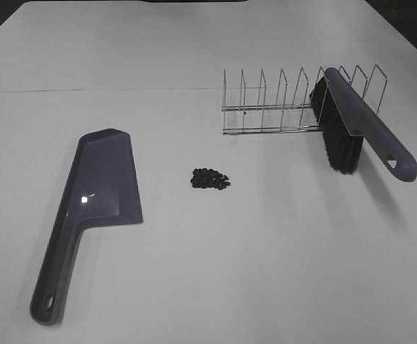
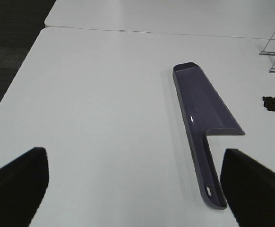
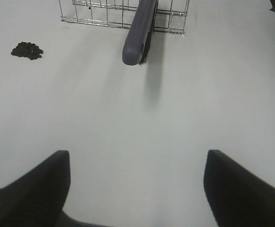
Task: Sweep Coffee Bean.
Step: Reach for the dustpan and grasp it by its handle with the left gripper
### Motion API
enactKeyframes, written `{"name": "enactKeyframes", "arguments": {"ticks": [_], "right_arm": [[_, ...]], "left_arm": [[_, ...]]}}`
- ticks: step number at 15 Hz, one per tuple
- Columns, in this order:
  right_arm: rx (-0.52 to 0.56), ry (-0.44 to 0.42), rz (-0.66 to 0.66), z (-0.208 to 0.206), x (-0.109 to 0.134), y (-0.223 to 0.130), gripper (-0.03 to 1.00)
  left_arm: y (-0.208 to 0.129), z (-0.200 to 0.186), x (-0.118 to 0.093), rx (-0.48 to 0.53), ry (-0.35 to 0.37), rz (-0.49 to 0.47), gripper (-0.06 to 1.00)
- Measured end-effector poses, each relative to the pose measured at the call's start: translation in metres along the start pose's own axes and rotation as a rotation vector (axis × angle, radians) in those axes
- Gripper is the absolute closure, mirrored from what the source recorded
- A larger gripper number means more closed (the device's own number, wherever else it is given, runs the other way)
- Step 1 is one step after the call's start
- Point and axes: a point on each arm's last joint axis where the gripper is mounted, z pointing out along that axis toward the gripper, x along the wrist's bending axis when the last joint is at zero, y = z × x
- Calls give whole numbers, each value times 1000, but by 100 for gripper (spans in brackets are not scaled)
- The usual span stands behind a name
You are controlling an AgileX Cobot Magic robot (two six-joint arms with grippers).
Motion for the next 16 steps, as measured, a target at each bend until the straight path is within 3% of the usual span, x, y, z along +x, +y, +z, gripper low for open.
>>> {"name": "enactKeyframes", "arguments": {"ticks": [4, 16], "right_arm": [[0, 0, 0, 0, 0, 0, 28], [0, 0, 0, 0, 0, 0, 28]], "left_arm": [[10, 20, 2, 137, 27, -32, 4], [15, 128, 9, 826, 80, -70, 4]]}}
